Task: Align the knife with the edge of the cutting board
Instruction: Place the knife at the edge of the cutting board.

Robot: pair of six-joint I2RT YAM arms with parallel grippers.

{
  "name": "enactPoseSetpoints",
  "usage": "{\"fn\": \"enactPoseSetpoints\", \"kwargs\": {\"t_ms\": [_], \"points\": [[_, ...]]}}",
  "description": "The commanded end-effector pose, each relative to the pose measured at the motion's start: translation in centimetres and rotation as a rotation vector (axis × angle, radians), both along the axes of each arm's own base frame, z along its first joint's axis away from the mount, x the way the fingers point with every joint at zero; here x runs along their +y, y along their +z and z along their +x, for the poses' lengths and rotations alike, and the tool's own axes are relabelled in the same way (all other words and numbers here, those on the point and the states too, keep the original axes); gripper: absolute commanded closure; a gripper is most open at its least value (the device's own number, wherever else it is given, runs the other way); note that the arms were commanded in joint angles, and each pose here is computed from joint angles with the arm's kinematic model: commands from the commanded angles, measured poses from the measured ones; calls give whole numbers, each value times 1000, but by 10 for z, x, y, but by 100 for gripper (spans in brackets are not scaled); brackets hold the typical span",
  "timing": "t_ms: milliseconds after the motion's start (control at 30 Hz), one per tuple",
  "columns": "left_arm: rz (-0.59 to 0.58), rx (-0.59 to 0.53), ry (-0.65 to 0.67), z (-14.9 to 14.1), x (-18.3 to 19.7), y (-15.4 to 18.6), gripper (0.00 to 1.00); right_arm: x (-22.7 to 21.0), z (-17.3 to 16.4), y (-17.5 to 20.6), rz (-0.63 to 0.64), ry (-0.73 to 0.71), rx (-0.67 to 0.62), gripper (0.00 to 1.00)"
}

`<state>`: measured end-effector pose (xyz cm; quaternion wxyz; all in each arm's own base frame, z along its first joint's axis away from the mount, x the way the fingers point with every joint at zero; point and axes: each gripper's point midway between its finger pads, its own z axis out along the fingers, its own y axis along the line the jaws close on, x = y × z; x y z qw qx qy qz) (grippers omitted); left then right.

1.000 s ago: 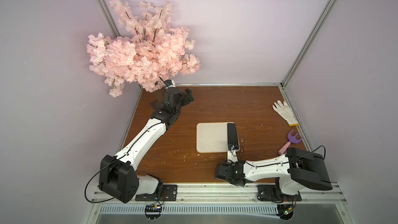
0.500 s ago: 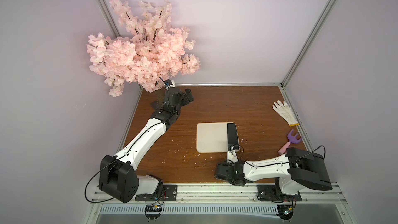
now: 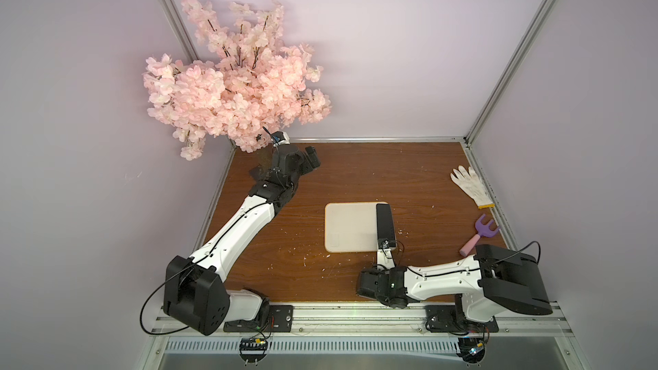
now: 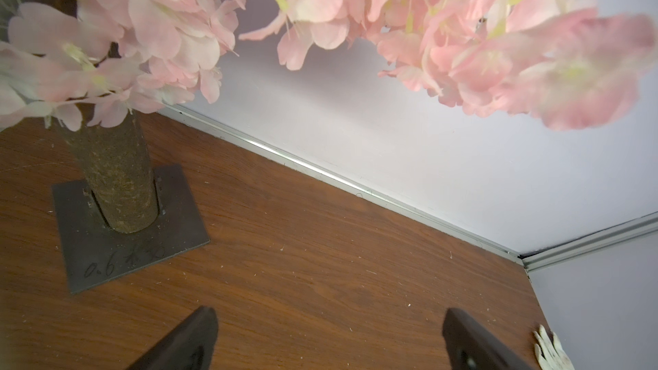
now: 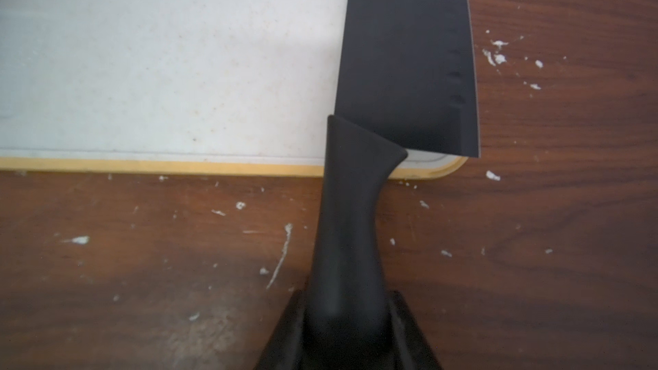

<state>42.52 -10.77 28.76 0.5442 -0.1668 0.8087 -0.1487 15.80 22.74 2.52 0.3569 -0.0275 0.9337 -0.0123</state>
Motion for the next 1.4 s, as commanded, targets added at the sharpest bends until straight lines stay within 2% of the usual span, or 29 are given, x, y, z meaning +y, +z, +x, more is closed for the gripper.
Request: {"fn": "enactPoseSetpoints", "kwargs": {"t_ms": [0, 867, 1367], "points": [[19, -21, 19, 1, 9, 10, 0, -8, 0, 3, -39, 21, -15, 100], [18, -19, 19, 1, 9, 9, 0, -6, 3, 1, -58, 21, -27, 91], [18, -15, 16, 2, 8, 8, 0, -7, 5, -2, -60, 17, -25, 90]]}}
